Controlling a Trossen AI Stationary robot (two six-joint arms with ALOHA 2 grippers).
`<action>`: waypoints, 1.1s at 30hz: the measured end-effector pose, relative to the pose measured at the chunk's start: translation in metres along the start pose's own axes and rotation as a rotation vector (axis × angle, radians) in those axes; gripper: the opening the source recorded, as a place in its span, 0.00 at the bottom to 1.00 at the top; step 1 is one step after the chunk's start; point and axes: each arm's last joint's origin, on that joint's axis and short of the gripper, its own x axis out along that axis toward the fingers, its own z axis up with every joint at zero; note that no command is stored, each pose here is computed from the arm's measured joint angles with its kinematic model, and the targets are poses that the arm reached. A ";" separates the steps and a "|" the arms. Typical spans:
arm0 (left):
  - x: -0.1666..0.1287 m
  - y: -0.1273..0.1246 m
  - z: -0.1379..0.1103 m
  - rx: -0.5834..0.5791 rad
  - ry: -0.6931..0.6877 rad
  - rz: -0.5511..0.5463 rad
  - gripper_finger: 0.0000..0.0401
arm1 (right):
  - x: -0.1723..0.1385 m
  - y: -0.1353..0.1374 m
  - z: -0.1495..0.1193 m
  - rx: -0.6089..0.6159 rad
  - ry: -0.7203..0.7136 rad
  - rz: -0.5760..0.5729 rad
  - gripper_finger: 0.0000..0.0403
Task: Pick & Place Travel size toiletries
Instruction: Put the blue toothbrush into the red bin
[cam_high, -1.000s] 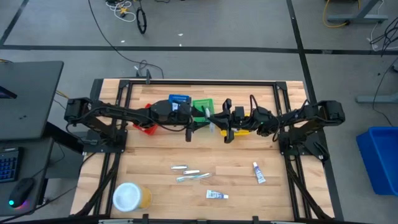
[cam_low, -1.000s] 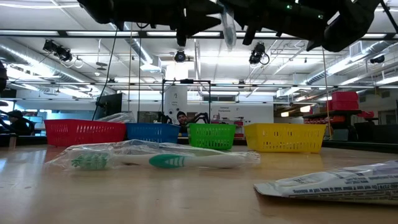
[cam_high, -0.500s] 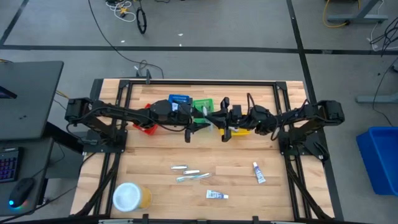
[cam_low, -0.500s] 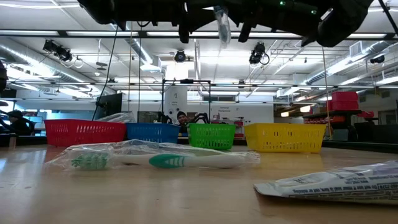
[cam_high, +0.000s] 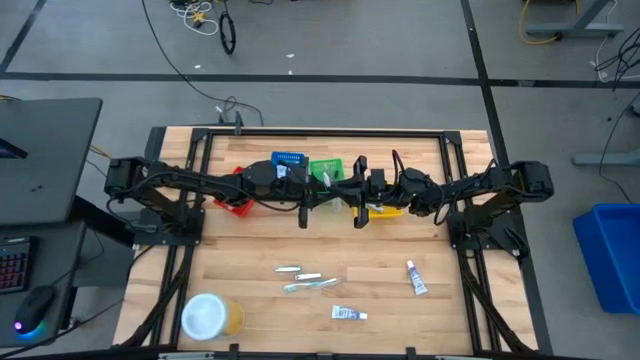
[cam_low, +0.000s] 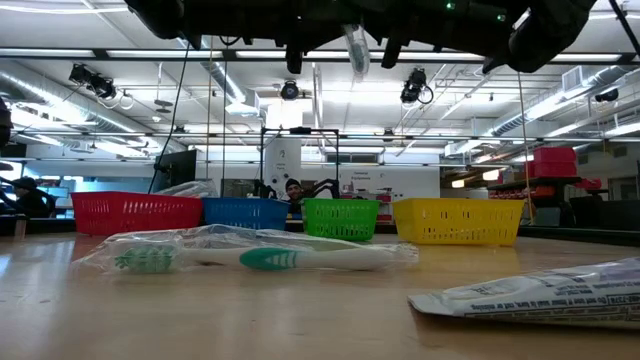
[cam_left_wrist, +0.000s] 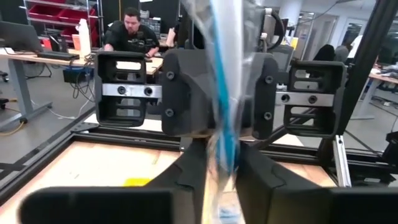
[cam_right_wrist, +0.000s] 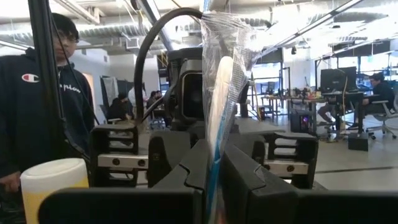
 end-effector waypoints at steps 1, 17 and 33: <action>0.000 0.000 0.000 0.000 0.002 0.000 0.15 | 0.000 0.000 0.000 -0.001 0.000 -0.007 0.07; -0.004 0.006 -0.021 -0.077 0.218 0.155 0.10 | -0.004 -0.004 -0.007 0.018 0.155 -0.119 0.21; -0.086 0.036 -0.004 -0.204 0.565 0.682 0.09 | -0.027 -0.011 0.009 0.003 0.364 -0.165 0.30</action>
